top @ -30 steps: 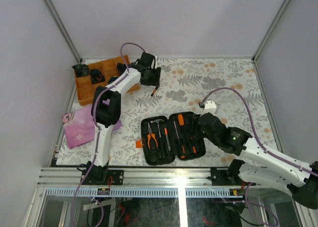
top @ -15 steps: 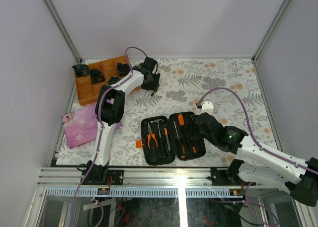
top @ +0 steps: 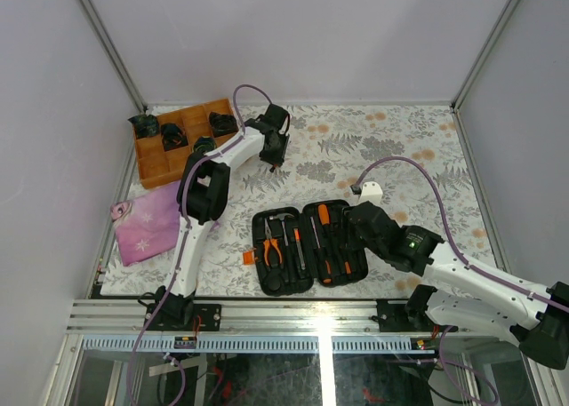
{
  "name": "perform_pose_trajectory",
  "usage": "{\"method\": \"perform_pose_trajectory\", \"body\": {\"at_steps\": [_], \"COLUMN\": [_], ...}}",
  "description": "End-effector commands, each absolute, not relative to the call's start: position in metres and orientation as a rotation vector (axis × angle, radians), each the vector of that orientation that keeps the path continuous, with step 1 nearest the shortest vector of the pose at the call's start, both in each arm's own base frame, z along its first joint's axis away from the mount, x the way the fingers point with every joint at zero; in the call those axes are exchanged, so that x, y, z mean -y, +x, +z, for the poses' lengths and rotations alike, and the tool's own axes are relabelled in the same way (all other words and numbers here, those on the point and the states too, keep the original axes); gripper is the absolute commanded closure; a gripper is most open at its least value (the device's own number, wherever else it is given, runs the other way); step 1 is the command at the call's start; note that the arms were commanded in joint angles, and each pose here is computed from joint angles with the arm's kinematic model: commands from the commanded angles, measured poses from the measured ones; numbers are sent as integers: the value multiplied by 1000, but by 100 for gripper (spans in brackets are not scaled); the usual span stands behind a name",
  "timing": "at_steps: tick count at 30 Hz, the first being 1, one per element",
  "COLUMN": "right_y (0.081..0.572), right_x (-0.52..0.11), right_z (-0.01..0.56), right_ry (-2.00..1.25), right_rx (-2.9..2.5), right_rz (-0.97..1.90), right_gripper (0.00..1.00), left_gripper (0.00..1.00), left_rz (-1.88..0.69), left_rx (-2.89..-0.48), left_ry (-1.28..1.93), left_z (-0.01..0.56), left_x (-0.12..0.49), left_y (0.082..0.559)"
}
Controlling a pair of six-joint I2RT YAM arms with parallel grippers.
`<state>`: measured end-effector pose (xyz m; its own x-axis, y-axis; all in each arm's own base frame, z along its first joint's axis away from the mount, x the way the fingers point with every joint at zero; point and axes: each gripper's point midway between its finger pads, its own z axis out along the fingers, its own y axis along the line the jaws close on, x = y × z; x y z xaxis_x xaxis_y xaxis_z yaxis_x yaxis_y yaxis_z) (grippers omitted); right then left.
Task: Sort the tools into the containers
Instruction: Pick up the screwdriver from the center of the board.
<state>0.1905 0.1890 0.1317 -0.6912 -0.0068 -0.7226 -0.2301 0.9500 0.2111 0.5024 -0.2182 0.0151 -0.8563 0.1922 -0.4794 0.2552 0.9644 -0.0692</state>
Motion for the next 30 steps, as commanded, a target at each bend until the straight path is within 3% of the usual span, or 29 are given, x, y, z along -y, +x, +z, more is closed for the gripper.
{"method": "perform_pose_trajectory", "body": {"at_steps": [1,15,30], "right_y": [192,192,204], "right_x": [-192,-192,-172], "right_z": [143,151,190], "right_ry": [-143,-111,95], "right_rx": [-2282,-2256,-2054], "right_rz": [398,426,503], "right_gripper": [46,46,46], "left_gripper": [76,100,100], "left_rz": [-132,-124,-489], "left_rx": [-2700,-2660,-2482], "left_ry": [340,303,177], "left_z": [-2,25,118], "left_x": [210,208,238], "left_y": [491,487,450]}}
